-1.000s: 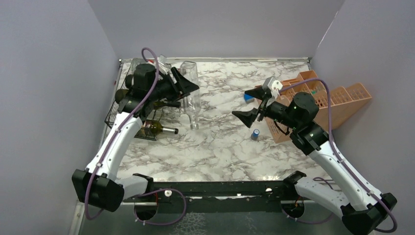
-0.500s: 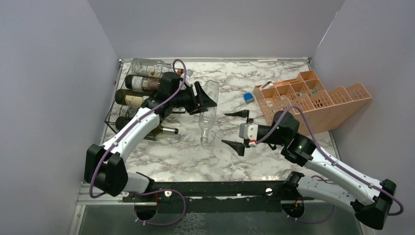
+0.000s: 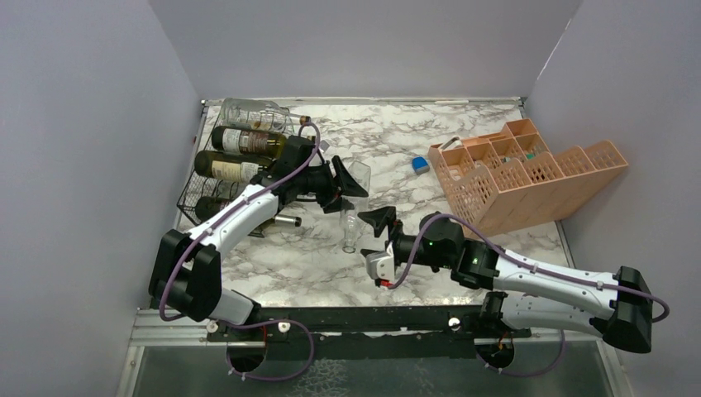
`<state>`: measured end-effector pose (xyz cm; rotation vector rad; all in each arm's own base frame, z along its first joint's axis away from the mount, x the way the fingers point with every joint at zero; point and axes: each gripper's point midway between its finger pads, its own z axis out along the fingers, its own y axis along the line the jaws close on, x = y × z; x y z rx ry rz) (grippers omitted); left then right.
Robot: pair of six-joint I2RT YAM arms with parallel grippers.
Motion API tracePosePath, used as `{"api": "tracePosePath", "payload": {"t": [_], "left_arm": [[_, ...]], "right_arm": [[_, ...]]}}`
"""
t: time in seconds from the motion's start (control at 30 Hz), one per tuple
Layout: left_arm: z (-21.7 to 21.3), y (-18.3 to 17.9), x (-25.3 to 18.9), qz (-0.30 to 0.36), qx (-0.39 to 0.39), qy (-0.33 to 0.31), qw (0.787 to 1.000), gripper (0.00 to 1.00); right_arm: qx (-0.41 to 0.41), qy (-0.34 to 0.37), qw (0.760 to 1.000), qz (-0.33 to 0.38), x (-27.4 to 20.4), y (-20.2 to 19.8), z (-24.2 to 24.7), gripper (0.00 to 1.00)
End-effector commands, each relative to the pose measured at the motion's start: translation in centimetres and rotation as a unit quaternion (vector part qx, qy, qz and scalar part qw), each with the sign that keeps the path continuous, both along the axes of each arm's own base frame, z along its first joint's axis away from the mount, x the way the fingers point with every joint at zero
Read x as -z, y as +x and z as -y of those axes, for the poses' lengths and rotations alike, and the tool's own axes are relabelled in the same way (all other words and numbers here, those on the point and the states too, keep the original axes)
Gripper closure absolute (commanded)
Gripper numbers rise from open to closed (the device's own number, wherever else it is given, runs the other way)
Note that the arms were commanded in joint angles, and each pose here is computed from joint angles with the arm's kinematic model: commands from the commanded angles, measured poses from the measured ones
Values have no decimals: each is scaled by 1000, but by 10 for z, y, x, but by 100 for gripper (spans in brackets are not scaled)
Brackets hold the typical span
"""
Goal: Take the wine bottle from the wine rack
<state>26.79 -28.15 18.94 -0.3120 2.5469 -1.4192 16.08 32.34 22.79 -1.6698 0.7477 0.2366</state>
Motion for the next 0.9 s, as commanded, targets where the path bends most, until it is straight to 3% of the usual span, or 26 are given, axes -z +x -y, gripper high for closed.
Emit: {"api": "tracePosePath", "payload": {"t": [0.0, 0.2, 0.4, 0.53, 0.87], "left_arm": [[8, -9, -13, -11, 3, -30, 999, 48], [17, -13, -8, -20, -4, -20, 1000, 47], [29, -25, -9, -30, 14, -23, 999, 47], [34, -32, -12, -37, 19, -27, 999, 46], [32, -40, -11, -43, 8, -21, 999, 46]], "right_arm": [[13, 19, 998, 64, -9, 6, -7, 1], [-2, 37, 998, 60, -5, 3, -15, 3], [-25, 47, 998, 41, -2, -7, -20, 15], [-51, 62, 996, 34, -7, -16, -24, 31], [-55, 77, 995, 17, -1, -19, -27, 43]]}}
